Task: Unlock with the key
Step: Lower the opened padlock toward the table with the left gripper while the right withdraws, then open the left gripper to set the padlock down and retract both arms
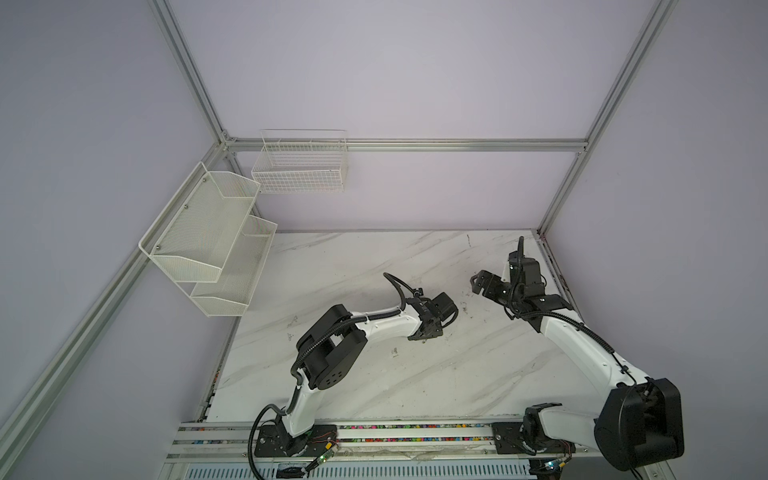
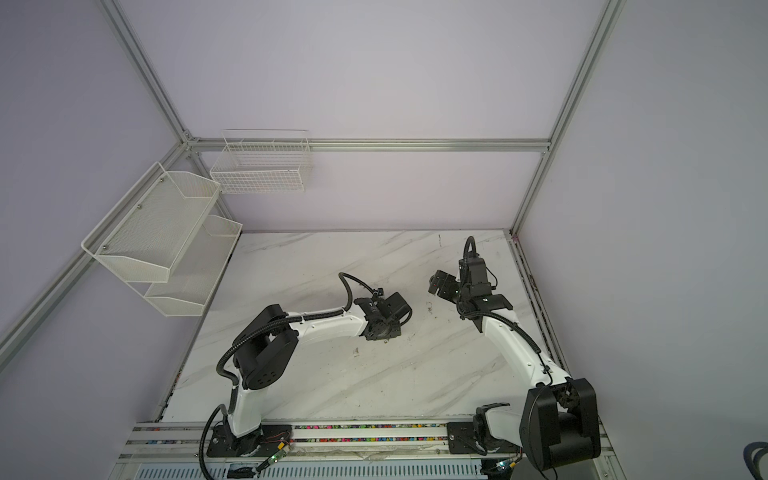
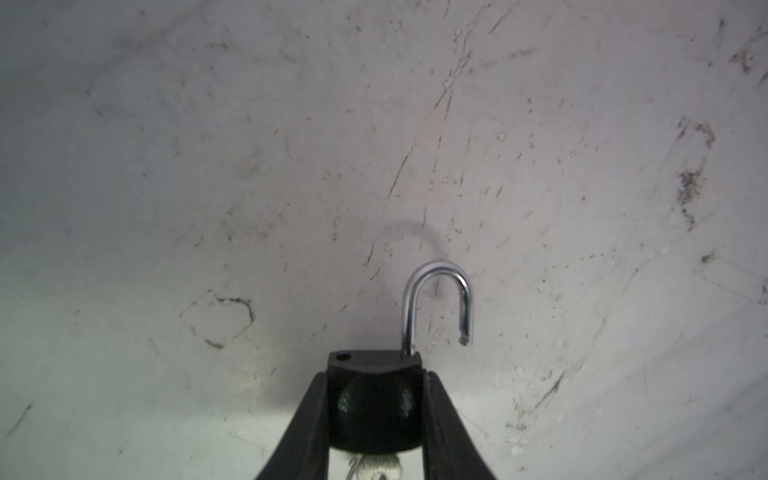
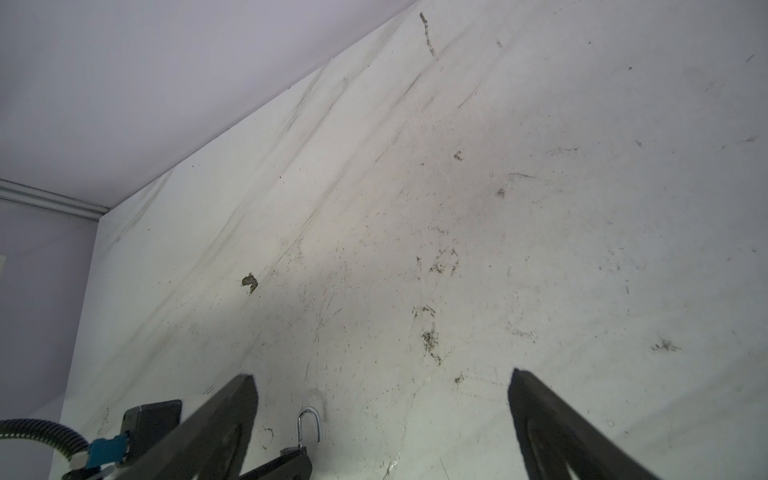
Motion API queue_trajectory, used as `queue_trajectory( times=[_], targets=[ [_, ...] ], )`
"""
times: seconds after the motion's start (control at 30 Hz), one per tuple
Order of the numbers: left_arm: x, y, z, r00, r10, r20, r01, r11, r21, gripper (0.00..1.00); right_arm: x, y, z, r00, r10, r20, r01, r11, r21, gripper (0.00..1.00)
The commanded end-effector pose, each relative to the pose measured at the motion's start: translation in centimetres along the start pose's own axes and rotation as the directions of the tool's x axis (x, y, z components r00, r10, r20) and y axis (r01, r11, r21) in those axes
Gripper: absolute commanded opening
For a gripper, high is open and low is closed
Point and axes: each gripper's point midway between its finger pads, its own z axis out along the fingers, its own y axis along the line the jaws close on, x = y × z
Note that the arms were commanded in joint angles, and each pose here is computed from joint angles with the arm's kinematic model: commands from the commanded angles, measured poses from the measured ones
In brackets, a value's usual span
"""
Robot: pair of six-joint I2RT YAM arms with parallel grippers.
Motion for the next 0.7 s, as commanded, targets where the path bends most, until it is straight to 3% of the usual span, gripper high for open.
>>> queue_trajectory(
  times=[0.0, 0.13, 0.33, 0.5, 0.67],
  targets=[
    [-1.1, -2.3, -1.4, 1.000, -0.001, 0.001, 0.001, 0.998, 0.059, 0.00, -0.6, -0.2, -0.1, 0.999, 0.006, 0.036, -0.006, 1.000, 0.001, 0.97],
    [-0.4, -1.3, -0.7, 1.000, 0.000, -0.018, 0.000, 1.000, 0.009, 0.01, -0.4, -0.3, 0.0, 0.999, 0.004, 0.034, -0.004, 1.000, 0.003, 0.97],
    [-1.0, -1.1, -1.2, 1.000, -0.007, 0.017, 0.007, 1.000, 0.001, 0.30, -0.5, -0.4, 0.1, 0.999, 0.002, 0.042, -0.002, 1.000, 0.007, 0.97],
    [-2.9, -1.9, -4.0, 0.997, -0.012, 0.074, 0.008, 0.999, 0.048, 0.48, -1.1, 0.1, -0.2, 0.998, 0.003, 0.070, -0.002, 1.000, -0.016, 0.97],
    [-5.4, -0.9, -7.9, 0.987, -0.049, 0.156, 0.036, 0.995, 0.089, 0.85, -3.0, -0.2, -0.9, 0.987, 0.034, 0.156, -0.037, 0.999, 0.016, 0.97]
  ],
)
